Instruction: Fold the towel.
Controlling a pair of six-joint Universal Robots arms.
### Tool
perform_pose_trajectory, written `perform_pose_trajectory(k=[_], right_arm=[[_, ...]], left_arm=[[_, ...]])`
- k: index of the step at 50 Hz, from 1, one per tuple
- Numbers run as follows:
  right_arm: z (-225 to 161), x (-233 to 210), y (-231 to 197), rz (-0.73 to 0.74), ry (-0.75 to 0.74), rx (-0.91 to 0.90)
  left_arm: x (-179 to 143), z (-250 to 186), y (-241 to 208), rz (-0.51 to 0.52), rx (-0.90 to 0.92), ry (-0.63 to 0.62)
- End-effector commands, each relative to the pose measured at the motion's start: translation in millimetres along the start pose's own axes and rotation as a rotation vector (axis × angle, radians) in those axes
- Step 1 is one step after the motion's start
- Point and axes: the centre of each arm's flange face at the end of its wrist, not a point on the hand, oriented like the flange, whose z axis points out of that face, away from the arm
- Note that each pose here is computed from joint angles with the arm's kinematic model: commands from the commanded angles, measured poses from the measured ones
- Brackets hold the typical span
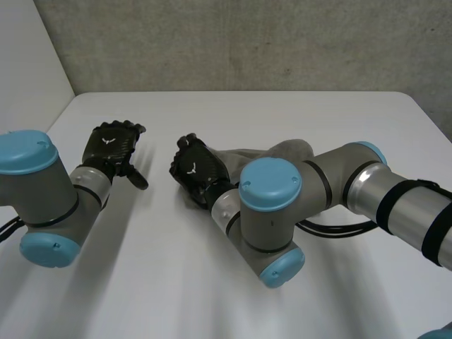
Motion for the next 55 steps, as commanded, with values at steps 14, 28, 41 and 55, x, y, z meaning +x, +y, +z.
perform_pose_trajectory(k=[14,28,41,55], right_arm=[[-98.3,101.1,29.2,0.326,0.134,-0.243],[-126.6,98.2,111.8,0.416,0.208,-0.345],[-115.0,88.1,144.6,0.455,0.238,-0.354],[-110.7,92.8,165.2,0.505,0.264,-0.390]], left_arm=[[49.2,-18.5,-24.6,-0.040,0.066,0.125],[95.8,-19.9,-7.1,-0.026,0.038,0.237],[97.0,-2.6,18.8,-0.027,-0.003,0.226],[95.5,1.1,24.2,-0.027,-0.006,0.219]])
